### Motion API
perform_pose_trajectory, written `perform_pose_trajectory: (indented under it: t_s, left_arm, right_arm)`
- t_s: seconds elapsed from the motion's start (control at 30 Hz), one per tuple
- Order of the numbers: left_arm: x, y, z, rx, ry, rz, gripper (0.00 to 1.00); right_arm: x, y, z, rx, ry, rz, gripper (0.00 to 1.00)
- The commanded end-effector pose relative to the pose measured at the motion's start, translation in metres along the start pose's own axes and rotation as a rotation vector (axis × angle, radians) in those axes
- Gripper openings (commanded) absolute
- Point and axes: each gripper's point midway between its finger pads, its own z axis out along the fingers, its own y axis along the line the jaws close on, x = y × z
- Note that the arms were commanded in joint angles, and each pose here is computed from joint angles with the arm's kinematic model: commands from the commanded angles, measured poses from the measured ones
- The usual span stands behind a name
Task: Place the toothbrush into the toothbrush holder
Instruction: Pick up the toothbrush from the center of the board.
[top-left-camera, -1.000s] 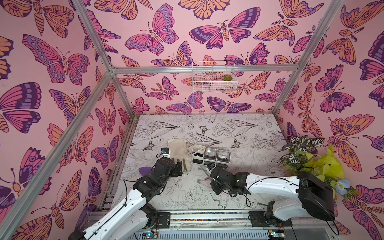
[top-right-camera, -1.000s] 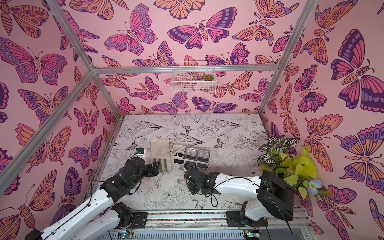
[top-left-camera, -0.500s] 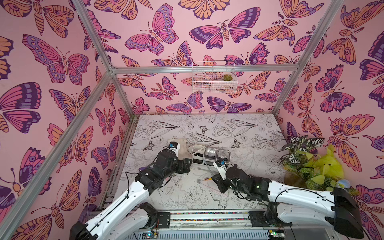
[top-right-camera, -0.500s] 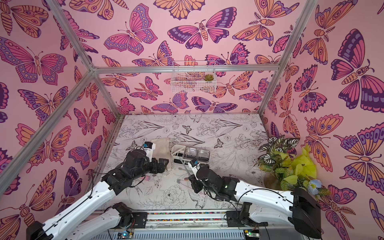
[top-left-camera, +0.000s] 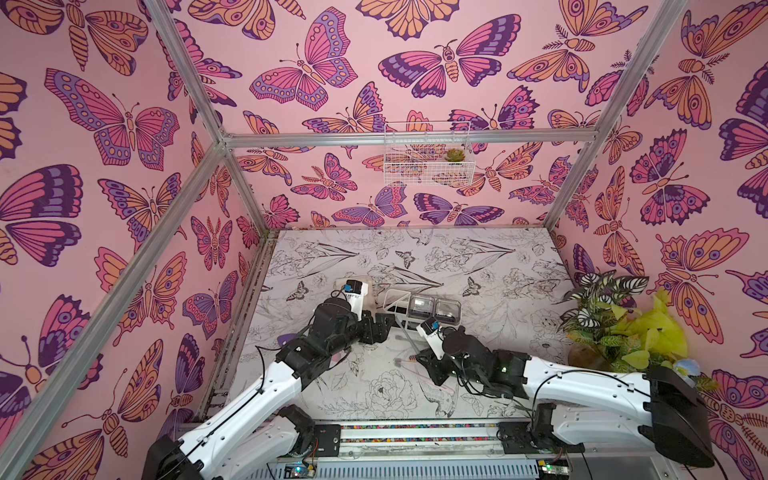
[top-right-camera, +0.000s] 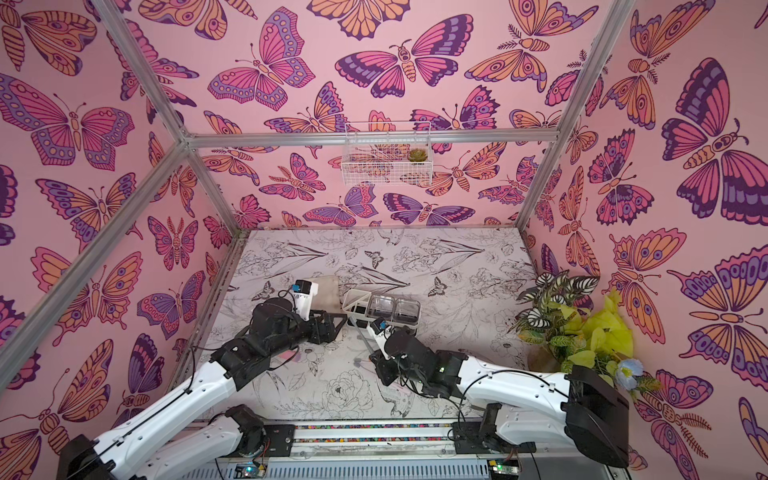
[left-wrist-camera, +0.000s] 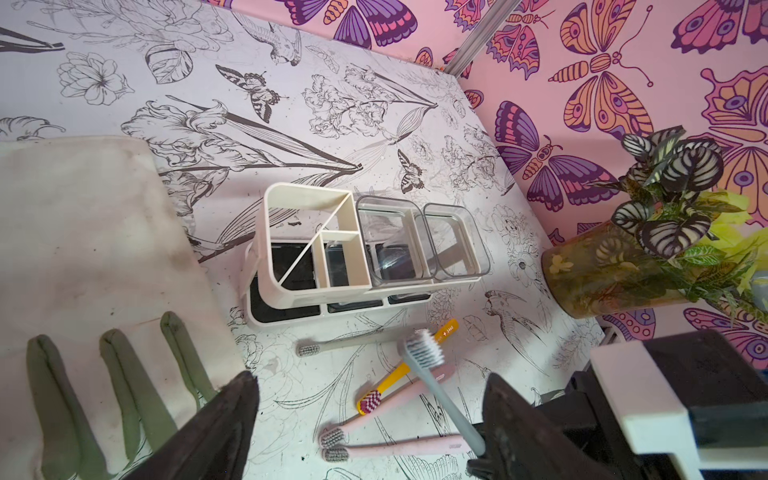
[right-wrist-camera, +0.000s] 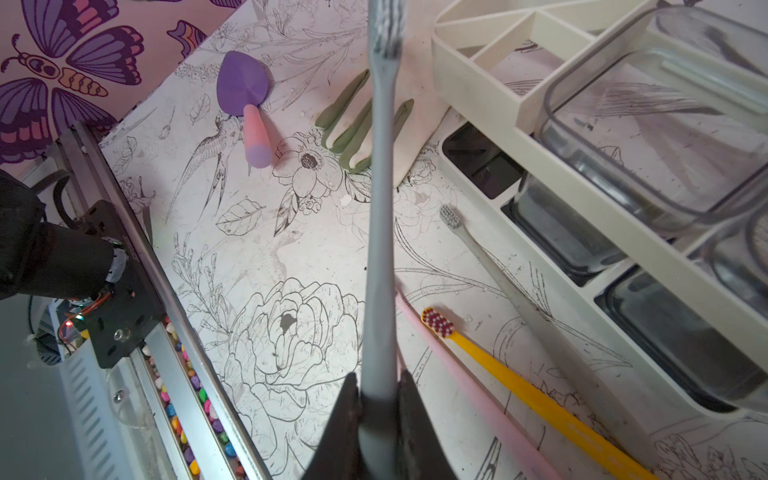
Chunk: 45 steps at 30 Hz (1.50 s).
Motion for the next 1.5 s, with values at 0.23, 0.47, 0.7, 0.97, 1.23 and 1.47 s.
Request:
perform_pose_trajectory:
  t_s: [0.23,0.47,0.7,0.97,1.23,1.47]
  left_arm:
    - [0.007,-0.001,0.016,0.029,0.024,-0.011,0.84]
    - [0.007,-0.002,0.02,0.041,0.02,-0.017,0.76]
    - [0.002,-0.005,0.018,0.051,0.003,-0.019,0.61]
    - [0.0,-0.009,0.018,0.065,0.003,-0.021,0.45]
    - [-0.004,-0.006,0.015,0.048,-0.017,-0.027,0.17]
    - [-0.003,-0.005,0.013,0.041,-0.024,-0.024,0.04]
  right_arm:
    - [-0.023,0.023,0.007,-0.091,-0.065,-0.014,0.0]
    - [-0.029,0.03,0.013,-0.121,-0.089,-0.018,0.0]
    - [-0.04,0.035,0.023,-0.12,-0.098,-0.048,0.0]
    - [-0.049,0.04,0.033,-0.122,-0.101,-0.062,0.0]
    - [-0.053,0.029,0.039,-0.062,-0.131,-0.028,0.0]
    - [-0.054,0.028,0.045,-0.045,-0.124,-0.024,0.0]
